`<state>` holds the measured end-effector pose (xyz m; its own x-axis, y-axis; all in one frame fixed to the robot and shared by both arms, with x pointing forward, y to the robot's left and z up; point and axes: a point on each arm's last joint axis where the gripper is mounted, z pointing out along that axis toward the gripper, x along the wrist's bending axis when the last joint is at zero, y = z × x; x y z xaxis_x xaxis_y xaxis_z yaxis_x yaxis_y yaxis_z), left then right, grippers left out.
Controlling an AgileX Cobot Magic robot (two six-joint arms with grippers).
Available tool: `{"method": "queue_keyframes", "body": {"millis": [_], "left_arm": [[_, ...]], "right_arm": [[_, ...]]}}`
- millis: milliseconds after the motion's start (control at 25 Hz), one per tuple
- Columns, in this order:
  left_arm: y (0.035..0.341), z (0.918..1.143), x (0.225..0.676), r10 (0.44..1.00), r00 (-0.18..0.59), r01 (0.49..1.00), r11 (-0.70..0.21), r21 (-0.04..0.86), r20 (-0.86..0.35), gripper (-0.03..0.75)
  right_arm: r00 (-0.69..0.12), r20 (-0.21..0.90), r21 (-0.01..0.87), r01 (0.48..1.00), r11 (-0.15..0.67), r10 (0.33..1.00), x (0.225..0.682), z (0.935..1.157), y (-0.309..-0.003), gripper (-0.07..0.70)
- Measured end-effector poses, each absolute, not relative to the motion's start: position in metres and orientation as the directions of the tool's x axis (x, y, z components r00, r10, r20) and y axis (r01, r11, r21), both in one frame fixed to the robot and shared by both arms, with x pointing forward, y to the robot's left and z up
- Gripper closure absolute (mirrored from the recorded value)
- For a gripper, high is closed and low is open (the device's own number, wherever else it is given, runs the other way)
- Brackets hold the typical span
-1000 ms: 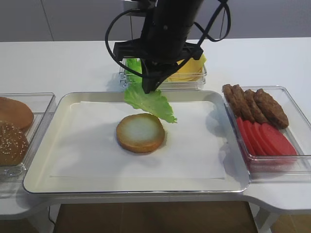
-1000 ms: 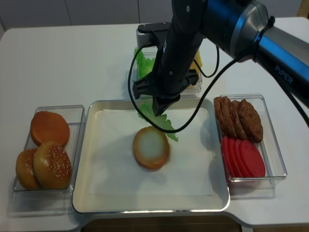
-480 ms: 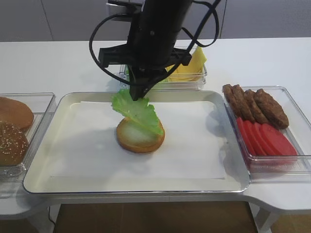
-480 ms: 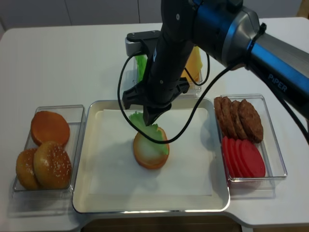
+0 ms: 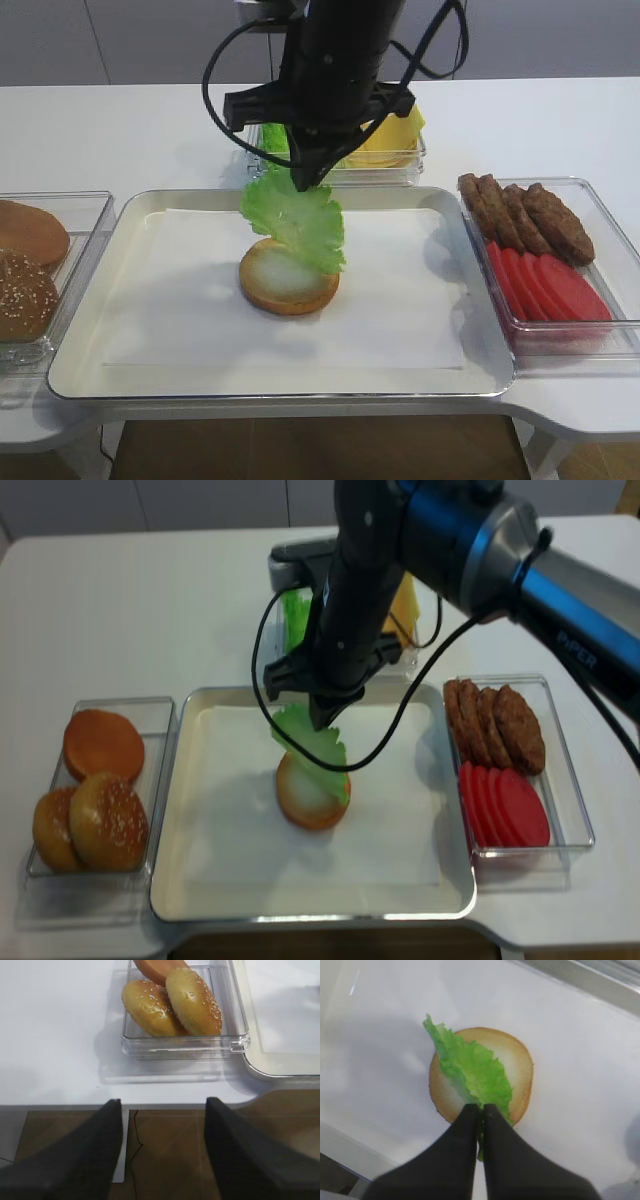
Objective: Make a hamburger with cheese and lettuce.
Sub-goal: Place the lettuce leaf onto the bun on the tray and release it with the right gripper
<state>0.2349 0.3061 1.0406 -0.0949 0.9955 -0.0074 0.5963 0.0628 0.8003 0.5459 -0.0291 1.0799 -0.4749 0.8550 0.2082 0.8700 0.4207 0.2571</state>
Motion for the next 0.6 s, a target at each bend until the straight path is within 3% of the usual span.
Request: {"method": "queue_keyframes", "body": {"millis": [280, 600], "left_arm": [[0.306, 1.041, 0.235, 0.995, -0.095, 0.596, 0.063, 0.8, -0.007, 0.324], [0.306, 1.041, 0.235, 0.995, -0.095, 0.596, 0.063, 0.8, -0.007, 0.324]], "right_arm": [[-0.472, 0.119, 0.348, 0.844, 0.409, 0.873, 0.541, 1.109, -0.046, 0.601], [-0.467, 0.1, 0.35, 0.843, 0.408, 0.879, 0.542, 1.109, -0.048, 0.601]]}}
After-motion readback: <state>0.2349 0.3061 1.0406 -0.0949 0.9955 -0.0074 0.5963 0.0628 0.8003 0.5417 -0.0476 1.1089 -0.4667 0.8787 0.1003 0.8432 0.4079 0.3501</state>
